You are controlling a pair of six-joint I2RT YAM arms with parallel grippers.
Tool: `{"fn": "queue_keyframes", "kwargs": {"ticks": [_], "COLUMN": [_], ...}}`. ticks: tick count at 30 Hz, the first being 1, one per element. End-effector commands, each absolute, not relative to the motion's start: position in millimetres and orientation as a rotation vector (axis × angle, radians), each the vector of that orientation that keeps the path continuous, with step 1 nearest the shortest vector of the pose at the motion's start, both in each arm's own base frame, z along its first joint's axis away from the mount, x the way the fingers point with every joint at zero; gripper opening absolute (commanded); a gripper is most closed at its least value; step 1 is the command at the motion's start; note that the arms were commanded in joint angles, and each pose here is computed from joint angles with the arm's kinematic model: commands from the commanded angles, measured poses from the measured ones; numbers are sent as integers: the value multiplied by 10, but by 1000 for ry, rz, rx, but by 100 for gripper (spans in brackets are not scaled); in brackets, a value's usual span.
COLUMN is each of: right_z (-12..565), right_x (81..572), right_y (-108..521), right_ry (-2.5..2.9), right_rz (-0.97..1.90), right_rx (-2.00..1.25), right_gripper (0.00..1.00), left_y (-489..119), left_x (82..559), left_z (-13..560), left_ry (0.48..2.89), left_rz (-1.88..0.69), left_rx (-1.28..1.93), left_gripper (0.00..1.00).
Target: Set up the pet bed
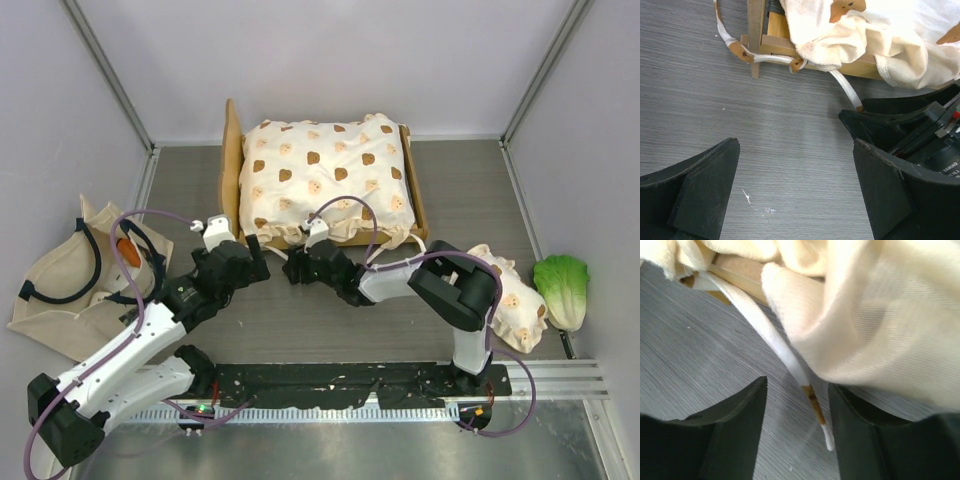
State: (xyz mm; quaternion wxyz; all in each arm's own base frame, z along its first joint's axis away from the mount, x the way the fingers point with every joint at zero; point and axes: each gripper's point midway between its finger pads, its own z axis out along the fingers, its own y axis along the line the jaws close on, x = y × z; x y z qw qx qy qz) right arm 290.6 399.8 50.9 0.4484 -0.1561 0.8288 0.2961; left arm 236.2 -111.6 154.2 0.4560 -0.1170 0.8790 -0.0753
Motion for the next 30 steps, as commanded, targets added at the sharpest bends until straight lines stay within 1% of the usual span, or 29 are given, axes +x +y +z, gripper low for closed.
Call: {"fn": "queue_keyframes", "kwargs": {"ticks": [1,2,3,4,5,8,10,11,12,16,19,20,21,22,23,24,25,26,28,29,30], "right_z": [647,601,590,590,608,697,717,698,710,621,559,571,565,549,554,557,540,543,570,543,550], "right_x": [2889,2804,2784,2752,2717,2649,2592,2558,2545,2395,2292,2305,2309,2311,2329,2332,2334,2335,2351,2344,2344], "right_y": [4239,4269,4273,4275,4248,4184,4177,4158,4154,4144,4178,4202,4208,4210,4219,4224,4233,4242,4290,4305,4315], "right_ry": [1965,1979,1990,1997,2003,1992,1993,2001,2003,2040,2060,2059,2061,2065,2063,2062,2064,2062,2052,2061,2063], "right_rz": [822,868,883,896,914,941,960,964,970,985,1029,1029,1026,1022,1019,1020,1021,1028,1042,1047,1050], "right_rx": [-484,-501,-499,-499,-489,-460,-465,-467,-458,-462,-505,-509,-511,-514,-507,-505,-507,-508,-507,-511,-512], "right_gripper": [47,28,15,7,1,1,1,1,1,1,1,1,1,1,1,1,1,1,1,1,1], "left_y": [-1108,-1129,-1147,-1179,-1231,-1312,-1378,-1419,-1463,-1394,-1308,-1281,-1248,-1218,-1113,-1055,-984,-947,-997,-941,-888], "left_x": [2423,2421,2431,2435,2434,2457,2505,2536,2577,2713,2787,2785,2788,2781,2761,2746,2720,2702,2712,2675,2658], "left_z": [1669,1662,1666,1650,1600,1502,1483,1439,1448,1437,1436,1418,1426,1476,1429,1414,1420,1308,1274,1197,1168], "left_ry": [2124,2130,2128,2138,2168,2231,2236,2254,2251,2224,2191,2187,2176,2152,2131,2110,2074,2031,2003,1985,1973], "left_rz": [-200,-208,-218,-226,-232,-223,-253,-259,-292,-229,-209,-202,-195,-201,-156,-145,-145,-179,-248,-240,-216], "left_rx": [-322,-314,-310,-293,-246,-220,-248,-265,-308,-377,-441,-451,-466,-483,-528,-573,-644,-774,-811,-898,-929], "left_gripper": [100,100,100,100,100,98,98,94,93,87,76,69,68,68,76,81,84,83,82,85,85]}}
